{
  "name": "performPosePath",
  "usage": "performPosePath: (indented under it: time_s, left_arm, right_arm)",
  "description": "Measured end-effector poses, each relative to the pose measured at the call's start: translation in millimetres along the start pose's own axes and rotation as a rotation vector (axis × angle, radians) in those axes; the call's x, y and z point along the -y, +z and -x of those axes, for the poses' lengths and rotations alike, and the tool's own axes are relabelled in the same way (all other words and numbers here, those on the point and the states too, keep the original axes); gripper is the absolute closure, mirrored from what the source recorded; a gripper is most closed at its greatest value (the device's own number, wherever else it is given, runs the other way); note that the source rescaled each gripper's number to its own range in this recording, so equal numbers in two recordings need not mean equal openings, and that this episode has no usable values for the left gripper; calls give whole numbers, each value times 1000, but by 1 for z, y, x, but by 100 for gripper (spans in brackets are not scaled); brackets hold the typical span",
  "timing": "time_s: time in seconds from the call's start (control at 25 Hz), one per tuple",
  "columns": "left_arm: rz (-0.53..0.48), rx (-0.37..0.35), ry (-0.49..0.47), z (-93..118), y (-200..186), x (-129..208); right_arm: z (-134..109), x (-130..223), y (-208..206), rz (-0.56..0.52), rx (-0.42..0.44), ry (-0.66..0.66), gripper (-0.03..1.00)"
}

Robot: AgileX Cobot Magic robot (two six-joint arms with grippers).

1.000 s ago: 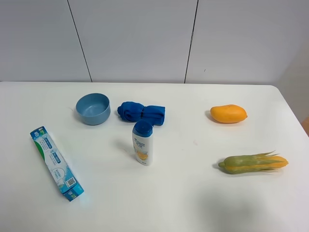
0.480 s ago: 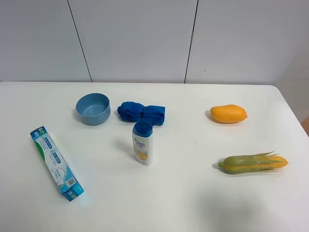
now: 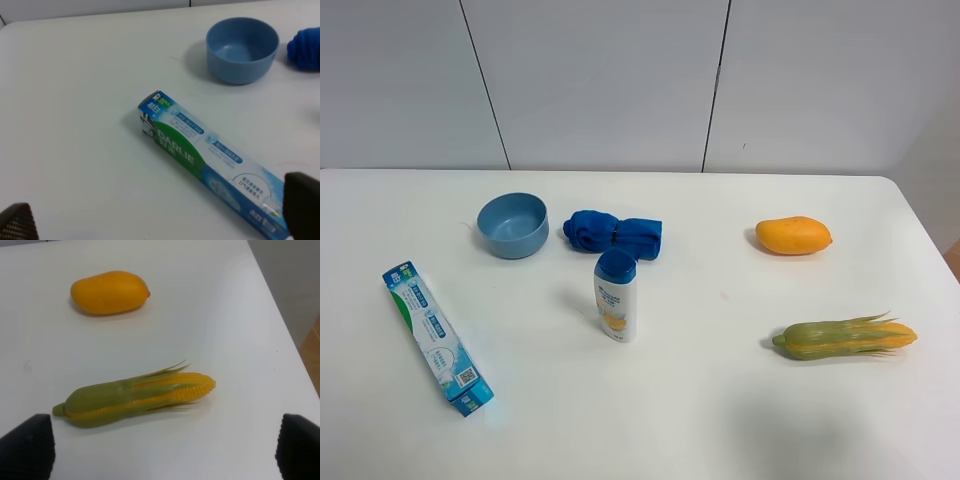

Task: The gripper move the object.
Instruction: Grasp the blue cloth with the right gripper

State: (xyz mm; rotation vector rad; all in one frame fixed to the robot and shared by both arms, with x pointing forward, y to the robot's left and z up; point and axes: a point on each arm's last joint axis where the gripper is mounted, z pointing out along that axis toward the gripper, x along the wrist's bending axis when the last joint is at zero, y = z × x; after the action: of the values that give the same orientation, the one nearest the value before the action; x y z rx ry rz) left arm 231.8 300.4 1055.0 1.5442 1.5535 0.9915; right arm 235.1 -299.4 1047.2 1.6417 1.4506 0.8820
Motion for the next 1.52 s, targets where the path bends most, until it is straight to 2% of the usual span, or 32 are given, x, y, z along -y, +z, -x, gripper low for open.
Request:
performPosePath:
  time_s: [0.84, 1.36, 1.52]
  left_arm:
    - [0, 0, 0, 0, 0, 0]
    - [0, 0, 0, 0, 0, 0]
    - [0, 0, 0, 0, 0, 0]
  right_arm:
    - [0, 0, 0, 0, 0, 0, 16]
    - [0, 0, 0, 0, -1, -71, 16]
    - [0, -15, -7, -24, -2, -77, 16]
